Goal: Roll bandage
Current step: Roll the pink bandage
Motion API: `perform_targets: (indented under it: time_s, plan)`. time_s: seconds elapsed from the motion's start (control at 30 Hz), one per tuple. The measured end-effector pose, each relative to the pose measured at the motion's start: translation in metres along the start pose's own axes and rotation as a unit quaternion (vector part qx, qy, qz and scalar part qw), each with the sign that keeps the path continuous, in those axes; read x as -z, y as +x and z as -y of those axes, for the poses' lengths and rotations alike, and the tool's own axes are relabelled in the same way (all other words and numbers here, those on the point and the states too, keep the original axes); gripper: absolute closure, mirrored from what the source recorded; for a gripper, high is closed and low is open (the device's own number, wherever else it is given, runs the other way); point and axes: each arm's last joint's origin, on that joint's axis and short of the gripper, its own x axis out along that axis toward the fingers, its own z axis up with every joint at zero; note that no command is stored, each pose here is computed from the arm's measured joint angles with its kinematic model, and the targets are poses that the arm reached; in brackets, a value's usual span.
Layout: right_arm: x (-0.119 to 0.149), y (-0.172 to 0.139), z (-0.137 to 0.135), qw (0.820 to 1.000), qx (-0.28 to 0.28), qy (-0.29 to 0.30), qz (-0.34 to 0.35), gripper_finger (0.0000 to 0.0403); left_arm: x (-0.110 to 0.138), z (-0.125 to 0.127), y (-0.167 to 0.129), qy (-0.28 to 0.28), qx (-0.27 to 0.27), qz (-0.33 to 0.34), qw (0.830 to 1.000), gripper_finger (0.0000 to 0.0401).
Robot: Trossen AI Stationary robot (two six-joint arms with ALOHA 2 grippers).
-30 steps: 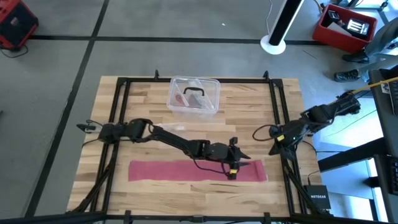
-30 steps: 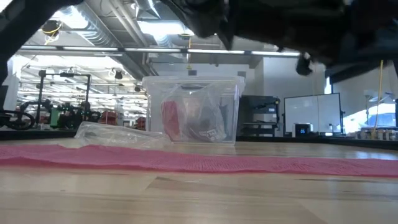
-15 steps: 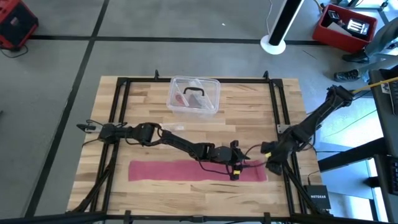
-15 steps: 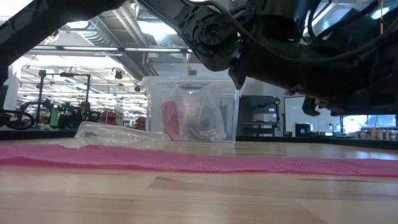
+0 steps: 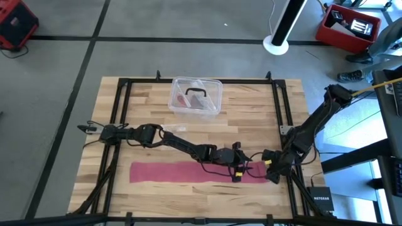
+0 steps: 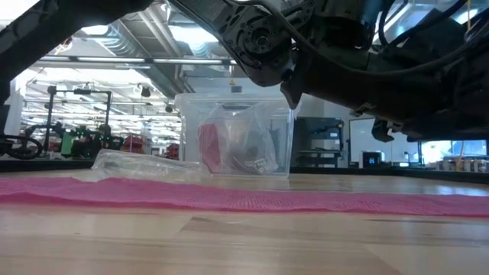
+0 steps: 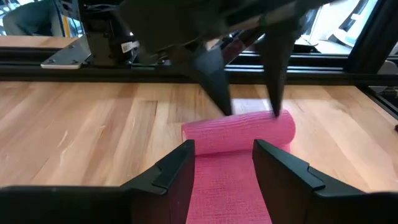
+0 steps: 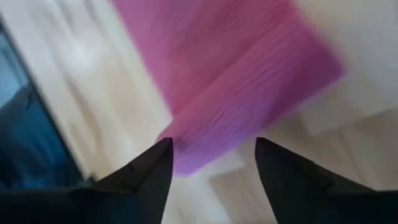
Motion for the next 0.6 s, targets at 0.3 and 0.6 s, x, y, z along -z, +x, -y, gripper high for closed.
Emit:
perform_targets:
  time_s: [0.3,0.6]
  plan:
    - [-0.004,0.011,-0.005,0.998,0.004,-0.036,0.059,0.0194,0.003,-0.003,0.000,-0.052,-0.005,-0.018,0.998,0.0246]
    - [-0.006,0.020,-0.009,0.990,0.016,-0.114,0.077,0.0227,0.011,-0.016,0.001,-0.091,0.016,-0.069,0.993,0.0246]
